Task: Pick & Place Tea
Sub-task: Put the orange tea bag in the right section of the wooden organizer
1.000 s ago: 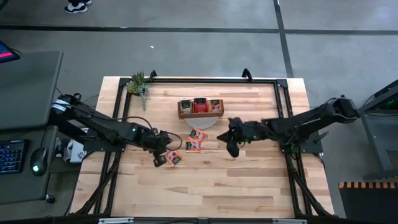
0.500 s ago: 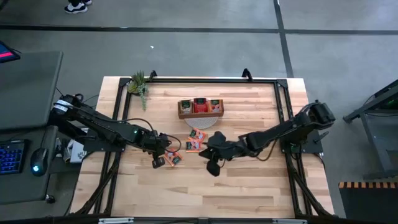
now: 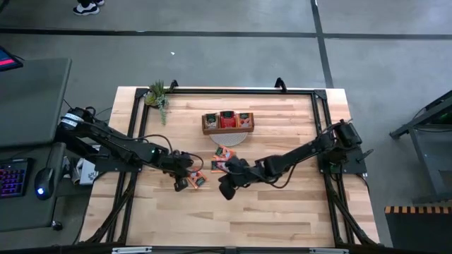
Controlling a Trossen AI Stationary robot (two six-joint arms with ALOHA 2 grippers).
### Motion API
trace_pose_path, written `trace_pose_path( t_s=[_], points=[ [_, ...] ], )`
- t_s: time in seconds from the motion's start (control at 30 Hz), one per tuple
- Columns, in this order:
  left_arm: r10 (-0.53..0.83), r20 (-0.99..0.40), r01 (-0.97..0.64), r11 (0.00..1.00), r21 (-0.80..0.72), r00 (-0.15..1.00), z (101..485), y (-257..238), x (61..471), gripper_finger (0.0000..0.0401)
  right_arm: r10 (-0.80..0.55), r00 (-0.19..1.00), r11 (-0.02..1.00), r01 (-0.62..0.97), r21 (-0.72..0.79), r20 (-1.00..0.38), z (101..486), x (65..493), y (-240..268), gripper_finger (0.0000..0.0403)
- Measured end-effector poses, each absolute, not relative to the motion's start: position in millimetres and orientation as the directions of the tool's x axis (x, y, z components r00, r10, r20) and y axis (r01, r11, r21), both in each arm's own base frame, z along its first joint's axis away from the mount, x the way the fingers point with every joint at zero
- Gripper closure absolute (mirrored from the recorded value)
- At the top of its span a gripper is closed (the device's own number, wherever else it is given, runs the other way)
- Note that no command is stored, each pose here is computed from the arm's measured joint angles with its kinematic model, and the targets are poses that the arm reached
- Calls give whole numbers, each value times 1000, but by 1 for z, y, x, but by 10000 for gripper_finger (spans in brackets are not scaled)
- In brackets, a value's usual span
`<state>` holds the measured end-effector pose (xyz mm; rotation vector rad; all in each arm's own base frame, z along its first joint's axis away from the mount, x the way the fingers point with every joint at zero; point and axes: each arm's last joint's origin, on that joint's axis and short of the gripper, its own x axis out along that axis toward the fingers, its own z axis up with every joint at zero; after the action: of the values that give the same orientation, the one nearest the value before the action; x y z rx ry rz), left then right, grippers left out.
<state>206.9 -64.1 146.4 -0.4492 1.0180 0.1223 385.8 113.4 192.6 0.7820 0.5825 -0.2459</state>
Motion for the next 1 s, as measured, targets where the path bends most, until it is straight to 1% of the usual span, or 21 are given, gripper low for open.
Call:
trace_pose_path(
  t_s=[0.1, 0.17, 0.27, 0.4, 0.63, 0.87, 1.0],
  points=[
    [-111, -818, -294, 899, -325, 565, 146, -64, 209, 401, -24, 807, 662, 455, 595, -590, 191, 386, 108, 403],
    [-101, -816, -298, 899, -319, 569, 147, -64, 209, 401, -51, 803, 646, 480, 593, -594, 191, 387, 104, 403],
    [-91, -823, -302, 903, -306, 561, 145, -64, 209, 401, -62, 806, 619, 494, 611, -588, 191, 389, 98, 403],
    [-58, -850, -324, 909, -261, 523, 134, -64, 211, 401, -76, 806, 616, 501, 608, -587, 191, 390, 93, 403],
    [-114, -827, -302, 896, -324, 550, 118, -71, 228, 401, -80, 807, 601, 507, 617, -585, 191, 391, 91, 403],
    [-119, -819, -343, 867, -361, 562, 107, -73, 235, 401, -50, 763, 525, 569, 633, -645, 182, 387, 96, 400],
    [-121, -812, -342, 864, -369, 571, 107, -73, 236, 401, 30, 742, 519, 561, 645, -670, 167, 389, 108, 373]
  ],
)
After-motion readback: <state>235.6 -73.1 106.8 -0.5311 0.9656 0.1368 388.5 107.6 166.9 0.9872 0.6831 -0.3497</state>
